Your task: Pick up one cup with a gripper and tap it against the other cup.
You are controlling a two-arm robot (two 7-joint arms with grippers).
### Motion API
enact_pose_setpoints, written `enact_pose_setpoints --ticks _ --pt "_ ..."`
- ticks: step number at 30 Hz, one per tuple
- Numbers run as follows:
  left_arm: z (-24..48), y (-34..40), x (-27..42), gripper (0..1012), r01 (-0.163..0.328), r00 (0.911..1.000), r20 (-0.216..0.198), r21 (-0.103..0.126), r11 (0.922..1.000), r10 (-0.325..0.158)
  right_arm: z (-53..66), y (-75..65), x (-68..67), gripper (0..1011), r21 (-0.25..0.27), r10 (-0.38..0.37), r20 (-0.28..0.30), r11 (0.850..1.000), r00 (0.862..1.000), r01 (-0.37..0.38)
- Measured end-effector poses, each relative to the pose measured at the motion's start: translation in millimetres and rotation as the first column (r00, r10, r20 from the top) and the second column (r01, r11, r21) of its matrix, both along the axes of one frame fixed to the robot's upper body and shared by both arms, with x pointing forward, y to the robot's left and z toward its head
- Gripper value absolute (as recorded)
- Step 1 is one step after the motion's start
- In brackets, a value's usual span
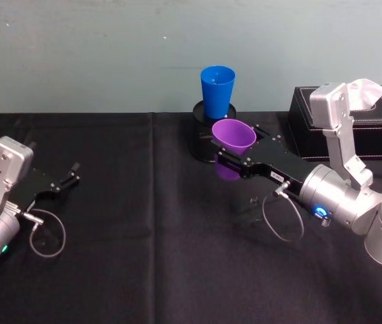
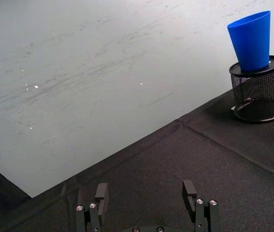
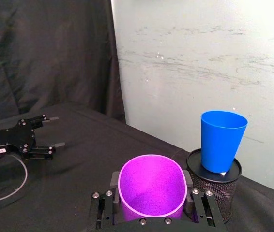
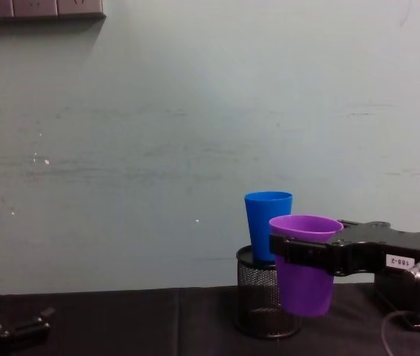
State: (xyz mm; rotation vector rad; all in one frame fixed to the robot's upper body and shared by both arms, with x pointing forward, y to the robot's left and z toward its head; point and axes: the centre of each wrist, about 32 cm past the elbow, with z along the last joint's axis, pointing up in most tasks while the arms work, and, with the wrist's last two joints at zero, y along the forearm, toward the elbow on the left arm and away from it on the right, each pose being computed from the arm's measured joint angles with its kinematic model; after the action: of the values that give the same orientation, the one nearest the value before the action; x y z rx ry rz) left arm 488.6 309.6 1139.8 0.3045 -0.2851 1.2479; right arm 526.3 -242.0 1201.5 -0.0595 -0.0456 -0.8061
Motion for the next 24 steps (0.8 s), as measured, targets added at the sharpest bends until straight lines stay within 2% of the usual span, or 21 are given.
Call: enact_pose_setpoints --ticks 24 --pt "0.0 0.0 0.0 1000 0.0 1.0 0.0 0.0 1.0 0.0 -0.8 0.1 0.0 723 0.0 -0.001 0.001 1.0 1.0 0.001"
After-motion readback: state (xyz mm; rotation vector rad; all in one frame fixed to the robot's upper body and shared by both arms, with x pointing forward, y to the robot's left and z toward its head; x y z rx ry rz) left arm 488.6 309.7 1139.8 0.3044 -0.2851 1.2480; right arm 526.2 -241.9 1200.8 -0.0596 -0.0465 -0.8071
